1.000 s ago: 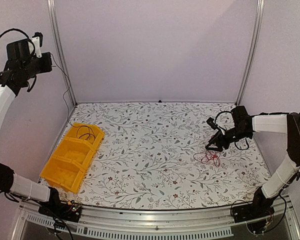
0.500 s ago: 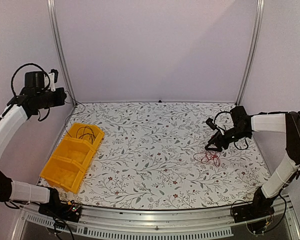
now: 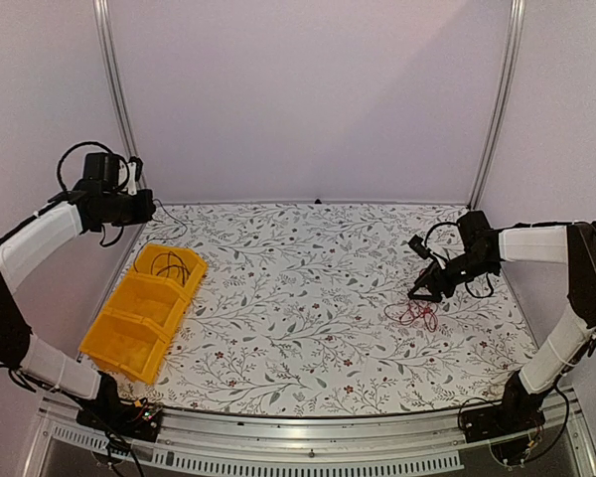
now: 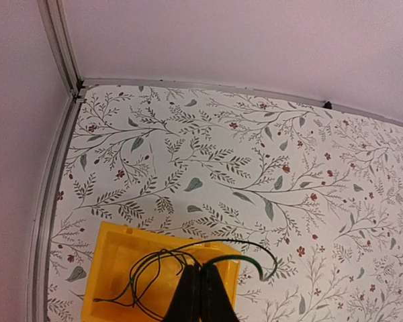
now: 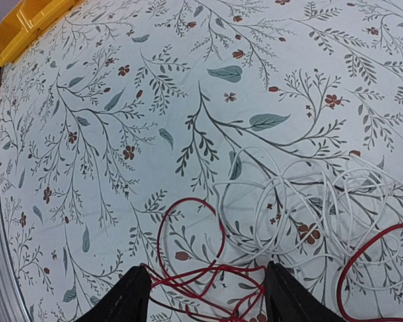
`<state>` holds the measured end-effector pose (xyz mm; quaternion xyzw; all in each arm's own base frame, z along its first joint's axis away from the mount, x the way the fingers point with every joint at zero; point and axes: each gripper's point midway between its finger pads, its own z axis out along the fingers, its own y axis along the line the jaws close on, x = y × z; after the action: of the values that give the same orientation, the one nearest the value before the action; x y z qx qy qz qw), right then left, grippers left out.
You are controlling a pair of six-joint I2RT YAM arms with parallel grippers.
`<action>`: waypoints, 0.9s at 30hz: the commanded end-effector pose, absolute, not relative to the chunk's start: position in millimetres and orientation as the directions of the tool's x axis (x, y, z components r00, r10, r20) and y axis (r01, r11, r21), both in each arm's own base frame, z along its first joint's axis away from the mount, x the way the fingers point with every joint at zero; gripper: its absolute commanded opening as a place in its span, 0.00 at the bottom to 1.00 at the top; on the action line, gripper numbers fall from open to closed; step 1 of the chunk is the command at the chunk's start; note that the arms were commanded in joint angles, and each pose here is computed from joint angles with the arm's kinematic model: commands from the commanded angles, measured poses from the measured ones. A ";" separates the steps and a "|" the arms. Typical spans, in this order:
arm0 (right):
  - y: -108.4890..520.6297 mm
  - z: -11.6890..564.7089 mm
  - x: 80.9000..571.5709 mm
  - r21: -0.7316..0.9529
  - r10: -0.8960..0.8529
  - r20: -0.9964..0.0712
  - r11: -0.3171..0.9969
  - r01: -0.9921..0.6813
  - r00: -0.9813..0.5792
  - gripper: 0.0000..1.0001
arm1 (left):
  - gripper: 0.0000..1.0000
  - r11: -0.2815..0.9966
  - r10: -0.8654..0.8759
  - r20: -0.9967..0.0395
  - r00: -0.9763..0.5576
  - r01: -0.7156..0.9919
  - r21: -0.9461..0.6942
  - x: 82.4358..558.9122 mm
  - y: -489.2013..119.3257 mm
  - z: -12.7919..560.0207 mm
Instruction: Untangle the cables
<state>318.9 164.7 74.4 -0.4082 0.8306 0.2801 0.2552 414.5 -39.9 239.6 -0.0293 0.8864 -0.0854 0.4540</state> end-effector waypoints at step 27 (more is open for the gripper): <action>164.8 60.8 319.5 0.262 -0.573 -0.614 0.502 -0.824 -0.543 0.63 | 0.00 0.989 -0.013 -0.643 -0.765 -0.106 0.106 386.1 0.7 161.1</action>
<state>313.6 163.2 60.6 -0.4120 0.8370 0.2762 0.2310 384.4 3.7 114.7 -0.0335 0.9594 0.0699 0.2712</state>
